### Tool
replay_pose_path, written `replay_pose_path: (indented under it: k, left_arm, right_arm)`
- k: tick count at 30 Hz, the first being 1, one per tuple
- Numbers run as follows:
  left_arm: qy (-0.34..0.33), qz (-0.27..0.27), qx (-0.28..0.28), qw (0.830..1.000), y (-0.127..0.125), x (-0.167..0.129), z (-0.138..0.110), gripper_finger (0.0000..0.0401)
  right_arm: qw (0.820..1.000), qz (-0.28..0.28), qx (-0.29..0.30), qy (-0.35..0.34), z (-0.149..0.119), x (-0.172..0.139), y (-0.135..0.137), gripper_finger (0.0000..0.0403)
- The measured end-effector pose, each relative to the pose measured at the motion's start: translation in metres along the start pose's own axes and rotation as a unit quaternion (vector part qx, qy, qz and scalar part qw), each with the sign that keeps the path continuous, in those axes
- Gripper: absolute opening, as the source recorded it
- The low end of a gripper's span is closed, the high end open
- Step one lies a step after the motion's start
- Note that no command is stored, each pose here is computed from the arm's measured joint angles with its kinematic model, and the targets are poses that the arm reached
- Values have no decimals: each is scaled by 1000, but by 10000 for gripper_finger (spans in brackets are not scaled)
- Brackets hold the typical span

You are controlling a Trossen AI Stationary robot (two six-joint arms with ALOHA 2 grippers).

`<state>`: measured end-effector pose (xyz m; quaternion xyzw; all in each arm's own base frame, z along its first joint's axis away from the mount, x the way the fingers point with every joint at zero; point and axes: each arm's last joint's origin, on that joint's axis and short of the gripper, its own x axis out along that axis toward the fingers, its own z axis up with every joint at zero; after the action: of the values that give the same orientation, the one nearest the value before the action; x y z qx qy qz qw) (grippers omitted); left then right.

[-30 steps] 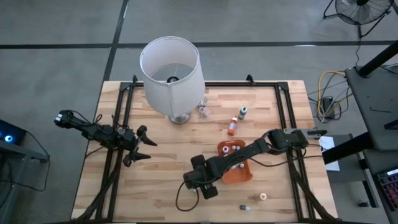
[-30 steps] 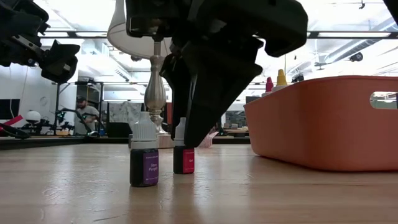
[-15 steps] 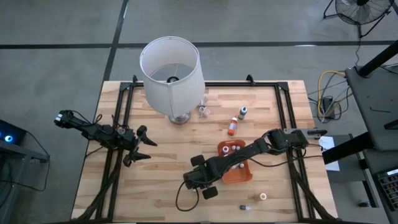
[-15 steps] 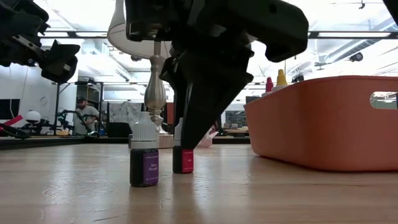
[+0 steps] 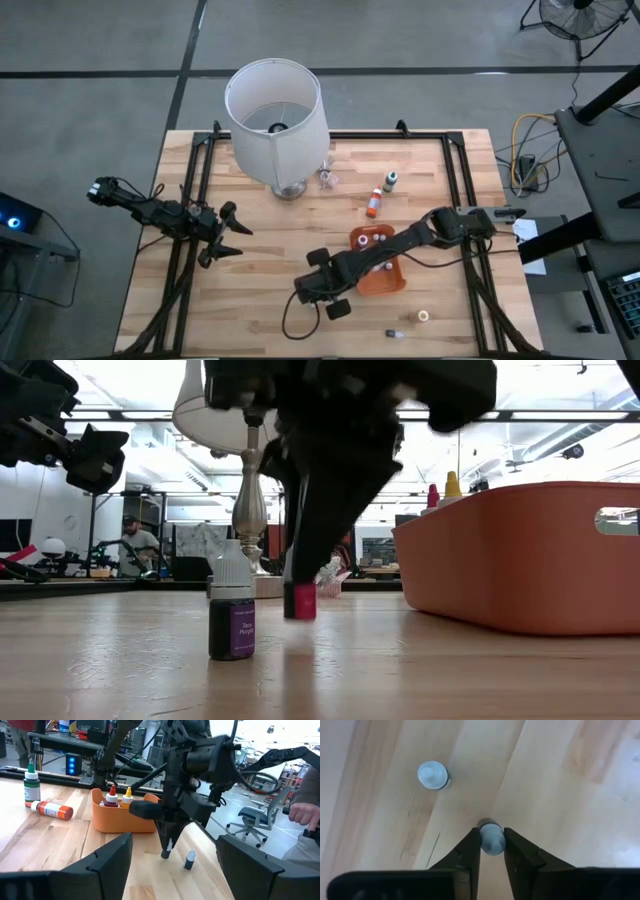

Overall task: Pick & Place food coloring
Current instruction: Put the small food coloring bottle into the orange bin

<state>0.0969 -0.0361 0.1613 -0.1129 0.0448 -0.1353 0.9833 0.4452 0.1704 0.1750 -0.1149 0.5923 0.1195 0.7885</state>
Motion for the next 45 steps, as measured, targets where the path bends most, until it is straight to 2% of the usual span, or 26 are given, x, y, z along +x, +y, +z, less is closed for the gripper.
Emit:
replay_pose_path:
  k: [12, 25, 34, 45]
  left_arm:
    - [0, 0, 0, 1000, 0, 0, 0, 258]
    - [0, 0, 0, 1000, 0, 0, 0, 258]
    - [0, 0, 0, 1000, 0, 0, 0, 259]
    - [0, 0, 0, 1000, 0, 0, 0, 259]
  right_arm:
    - [1000, -3, 8, 13, 11, -58, -8, 67]
    - [997, 9, 77, 18, 9, -103, -8, 68]
    - [994, 11, 102, 30, -11, -121, 3, 68]
    - [990, 9, 131, 52, -56, -134, 16, 68]
